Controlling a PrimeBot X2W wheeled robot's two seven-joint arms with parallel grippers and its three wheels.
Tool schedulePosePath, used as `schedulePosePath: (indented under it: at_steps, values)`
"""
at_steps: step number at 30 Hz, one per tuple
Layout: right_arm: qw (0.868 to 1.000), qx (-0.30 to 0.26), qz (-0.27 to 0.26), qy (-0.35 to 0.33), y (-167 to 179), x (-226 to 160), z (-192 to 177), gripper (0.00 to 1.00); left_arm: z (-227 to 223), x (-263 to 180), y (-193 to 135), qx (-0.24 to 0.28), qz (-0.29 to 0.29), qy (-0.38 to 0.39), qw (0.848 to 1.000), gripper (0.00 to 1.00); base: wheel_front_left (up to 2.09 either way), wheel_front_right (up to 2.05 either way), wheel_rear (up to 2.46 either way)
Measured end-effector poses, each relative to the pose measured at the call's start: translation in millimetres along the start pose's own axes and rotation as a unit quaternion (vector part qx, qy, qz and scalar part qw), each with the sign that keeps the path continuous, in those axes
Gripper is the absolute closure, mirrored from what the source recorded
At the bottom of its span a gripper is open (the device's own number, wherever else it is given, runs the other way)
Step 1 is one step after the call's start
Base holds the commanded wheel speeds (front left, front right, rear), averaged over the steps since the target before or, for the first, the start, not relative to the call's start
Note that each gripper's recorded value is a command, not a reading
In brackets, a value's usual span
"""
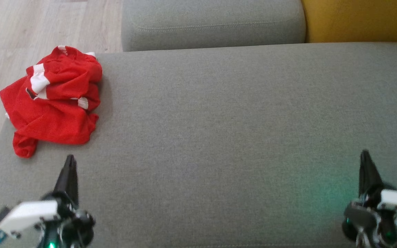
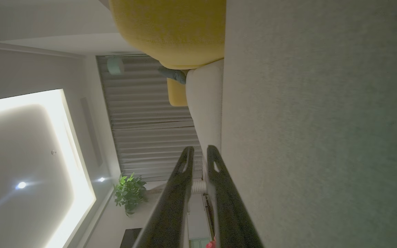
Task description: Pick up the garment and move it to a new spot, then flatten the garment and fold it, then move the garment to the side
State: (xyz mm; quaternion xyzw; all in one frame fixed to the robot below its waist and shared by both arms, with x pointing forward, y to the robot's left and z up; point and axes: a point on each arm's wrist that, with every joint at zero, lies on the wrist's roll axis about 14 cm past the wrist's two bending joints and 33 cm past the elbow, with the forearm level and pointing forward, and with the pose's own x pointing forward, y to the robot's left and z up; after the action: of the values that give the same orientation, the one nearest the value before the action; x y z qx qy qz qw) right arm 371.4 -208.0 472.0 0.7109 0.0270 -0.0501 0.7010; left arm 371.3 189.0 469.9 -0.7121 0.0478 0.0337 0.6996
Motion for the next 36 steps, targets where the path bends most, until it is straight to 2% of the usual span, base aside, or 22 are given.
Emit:
schedulePosePath:
  at_steps: [5, 7, 21, 31, 36]
  values:
    - [0.998, 0.006, -0.064, -0.003, -43, -19, 1, 0.00, -3, -21, 46, -0.012, 0.068, -0.003, 0.998, 0.00, 0.00, 0.00, 0.00]
    - [0.997, 0.005, -0.074, -0.003, -50, -23, 0, 0.00, -3, -27, 54, -0.012, 0.079, -0.004, 0.997, 0.00, 0.00, 0.00, 0.00]
    - [0.998, -0.025, -0.062, -0.005, -42, -20, -4, 0.00, -8, -22, 41, 0.015, 0.061, -0.005, 0.998, 0.00, 0.00, 0.00, 0.00]
    - [0.995, -0.090, -0.040, -0.005, -27, -16, -5, 0.00, -15, -19, 29, 0.050, 0.043, 0.001, 0.998, 0.00, 0.00, 0.00, 0.00]
    - [0.991, -0.130, -0.026, -0.002, -18, -14, -8, 0.00, -16, -17, 22, 0.085, 0.035, 0.001, 0.996, 0.00, 0.00, 0.00, 0.00]
